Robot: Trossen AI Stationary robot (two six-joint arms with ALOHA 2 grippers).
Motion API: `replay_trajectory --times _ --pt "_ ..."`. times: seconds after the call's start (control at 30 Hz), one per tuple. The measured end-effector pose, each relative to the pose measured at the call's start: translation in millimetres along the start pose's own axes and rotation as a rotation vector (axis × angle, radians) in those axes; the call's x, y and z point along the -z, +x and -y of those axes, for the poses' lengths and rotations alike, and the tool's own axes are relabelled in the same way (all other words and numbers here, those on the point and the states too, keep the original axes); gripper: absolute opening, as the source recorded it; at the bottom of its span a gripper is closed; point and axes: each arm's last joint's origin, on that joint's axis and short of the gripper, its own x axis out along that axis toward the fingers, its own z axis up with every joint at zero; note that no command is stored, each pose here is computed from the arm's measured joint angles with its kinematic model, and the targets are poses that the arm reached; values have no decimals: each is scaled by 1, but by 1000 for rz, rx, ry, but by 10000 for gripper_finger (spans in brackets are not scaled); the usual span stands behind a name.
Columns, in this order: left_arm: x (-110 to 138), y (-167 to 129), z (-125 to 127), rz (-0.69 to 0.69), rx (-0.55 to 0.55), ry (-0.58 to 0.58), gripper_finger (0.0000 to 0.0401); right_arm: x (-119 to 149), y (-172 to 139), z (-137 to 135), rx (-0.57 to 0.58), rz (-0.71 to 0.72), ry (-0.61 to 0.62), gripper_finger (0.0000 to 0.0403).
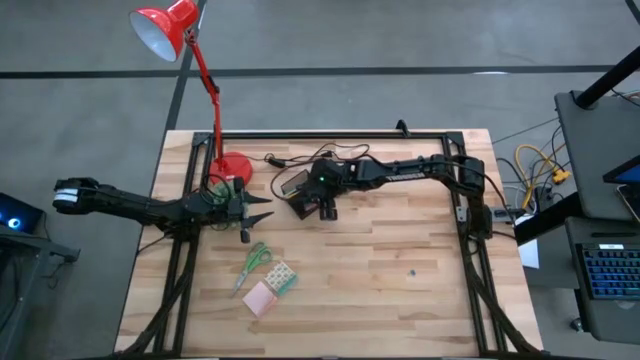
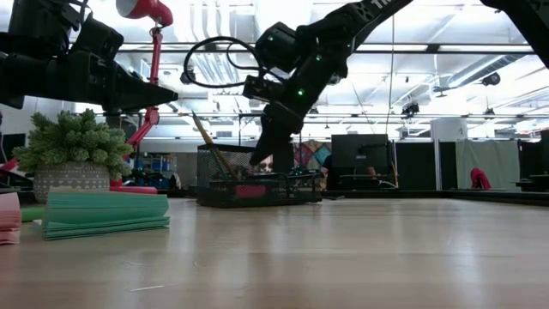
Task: Pick and place office supplies into organizer
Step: Put the blue binder clip into the black desk organizer
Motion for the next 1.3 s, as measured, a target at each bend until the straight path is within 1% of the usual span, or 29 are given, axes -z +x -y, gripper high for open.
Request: replay_trajectory --times 0.17,0.37,0.47,0.63,0.73,0.83,0.9,1.07,1.13,1.3 --pt "0 0 0 1 0 0 142 -2 -4 0 -11 -35 86 184" --pt "0 0 0 1 0 0 142 -2 -7 -4 -20 -80 246 177" --pt "0 0 0 1 0 0 142 0 -8 -10 -28 -116 288 173" --pt "0 0 0 1 0 0 142 2 -10 -26 -51 -174 298 165" --pt "0 0 0 2 0 0 142 -1 -11 -39 -60 -181 287 160" --pt "0 0 0 1 0 0 142 -3 -13 -52 -31 -191 272 153" --pt "0 0 0 1 0 0 142 -3 -16 -60 13 -211 269 148" --pt "0 0 0 1 0 0 142 1 -35 -81 143 -227 266 133" --pt "0 0 0 1 0 0 142 4 -46 -92 152 -234 280 126" --pt "0 0 0 1 0 0 142 15 -78 -124 121 -218 333 113"
